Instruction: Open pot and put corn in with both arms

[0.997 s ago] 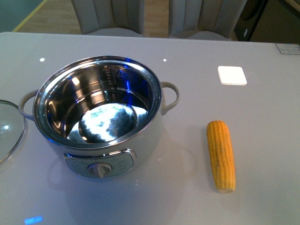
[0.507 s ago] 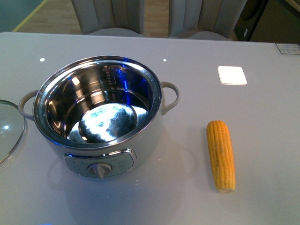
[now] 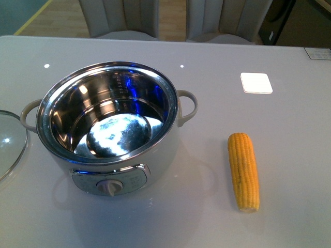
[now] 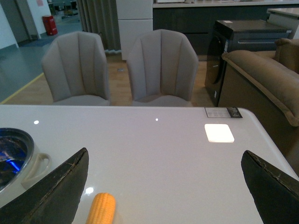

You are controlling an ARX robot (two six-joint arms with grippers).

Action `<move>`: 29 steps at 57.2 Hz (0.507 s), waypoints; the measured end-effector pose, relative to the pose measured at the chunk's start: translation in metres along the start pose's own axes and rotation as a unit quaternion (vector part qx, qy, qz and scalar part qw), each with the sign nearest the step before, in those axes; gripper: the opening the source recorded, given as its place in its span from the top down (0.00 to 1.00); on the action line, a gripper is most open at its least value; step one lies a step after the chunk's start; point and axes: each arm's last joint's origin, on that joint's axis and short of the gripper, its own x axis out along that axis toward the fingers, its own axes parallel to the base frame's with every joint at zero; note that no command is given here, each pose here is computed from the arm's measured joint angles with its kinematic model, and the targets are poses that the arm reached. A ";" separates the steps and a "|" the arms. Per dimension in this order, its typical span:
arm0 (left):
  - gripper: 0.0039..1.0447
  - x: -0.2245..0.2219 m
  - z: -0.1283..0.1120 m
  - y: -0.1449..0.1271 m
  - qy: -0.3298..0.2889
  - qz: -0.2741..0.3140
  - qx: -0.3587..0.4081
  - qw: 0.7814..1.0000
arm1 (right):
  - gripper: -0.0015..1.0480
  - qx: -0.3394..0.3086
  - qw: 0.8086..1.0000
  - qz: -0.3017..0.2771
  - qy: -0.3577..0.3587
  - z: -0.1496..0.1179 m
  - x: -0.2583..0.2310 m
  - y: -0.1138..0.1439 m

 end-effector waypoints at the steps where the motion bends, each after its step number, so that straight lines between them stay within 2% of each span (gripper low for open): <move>1: 0.06 0.000 0.000 0.000 0.000 0.000 0.000 1.000 | 0.08 0.000 1.000 0.000 0.000 0.000 0.000 0.000; 15: 0.06 0.000 0.000 0.000 0.000 0.000 -0.001 1.000 | 0.08 0.000 1.000 0.000 0.000 0.000 0.000 0.000; 18: 0.12 -0.001 0.001 -0.001 -0.011 -0.011 0.000 1.000 | 0.08 0.000 1.000 0.000 0.000 0.000 0.000 0.000; 29: 0.43 -0.004 0.002 -0.004 -0.028 -0.015 0.004 0.999 | 0.08 0.000 1.000 0.000 0.000 0.000 0.000 0.000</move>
